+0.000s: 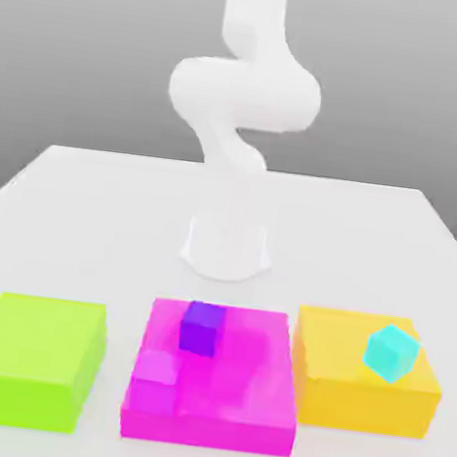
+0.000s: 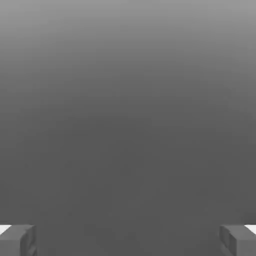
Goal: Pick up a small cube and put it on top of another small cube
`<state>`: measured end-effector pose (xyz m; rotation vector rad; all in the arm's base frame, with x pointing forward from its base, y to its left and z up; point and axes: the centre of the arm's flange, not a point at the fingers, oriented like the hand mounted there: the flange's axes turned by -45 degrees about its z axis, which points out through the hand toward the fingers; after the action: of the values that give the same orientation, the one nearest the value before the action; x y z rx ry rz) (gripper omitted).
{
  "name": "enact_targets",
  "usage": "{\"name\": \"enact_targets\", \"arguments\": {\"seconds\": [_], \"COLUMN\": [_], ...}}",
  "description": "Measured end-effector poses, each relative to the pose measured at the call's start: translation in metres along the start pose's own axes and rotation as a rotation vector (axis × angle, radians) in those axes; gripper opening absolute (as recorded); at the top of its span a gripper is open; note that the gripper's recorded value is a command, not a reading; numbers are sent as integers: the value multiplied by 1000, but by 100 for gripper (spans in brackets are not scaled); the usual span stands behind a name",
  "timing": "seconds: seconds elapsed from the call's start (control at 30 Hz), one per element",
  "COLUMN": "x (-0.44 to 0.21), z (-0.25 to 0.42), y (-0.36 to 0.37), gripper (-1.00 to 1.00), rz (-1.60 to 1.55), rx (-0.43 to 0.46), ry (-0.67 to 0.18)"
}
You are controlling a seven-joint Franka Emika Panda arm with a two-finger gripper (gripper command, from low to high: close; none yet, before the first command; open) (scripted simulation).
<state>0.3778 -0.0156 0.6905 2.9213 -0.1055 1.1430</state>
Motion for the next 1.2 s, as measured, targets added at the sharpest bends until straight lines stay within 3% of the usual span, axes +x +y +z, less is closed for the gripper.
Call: {"name": "enact_targets", "arguments": {"seconds": [0.27,0.53,0.83,1.1,1.2], "x": [12,-14,-94,-206,-244], "z": [123,242,363,451,486], "y": [62,143,242,320,330], "gripper": [0,0,0,0,0], "rz": [160,331,535,723,746], "rx": [-91,-172,-252,-308,-315], "ry": [-173,-337,-518,-675,-694]}}
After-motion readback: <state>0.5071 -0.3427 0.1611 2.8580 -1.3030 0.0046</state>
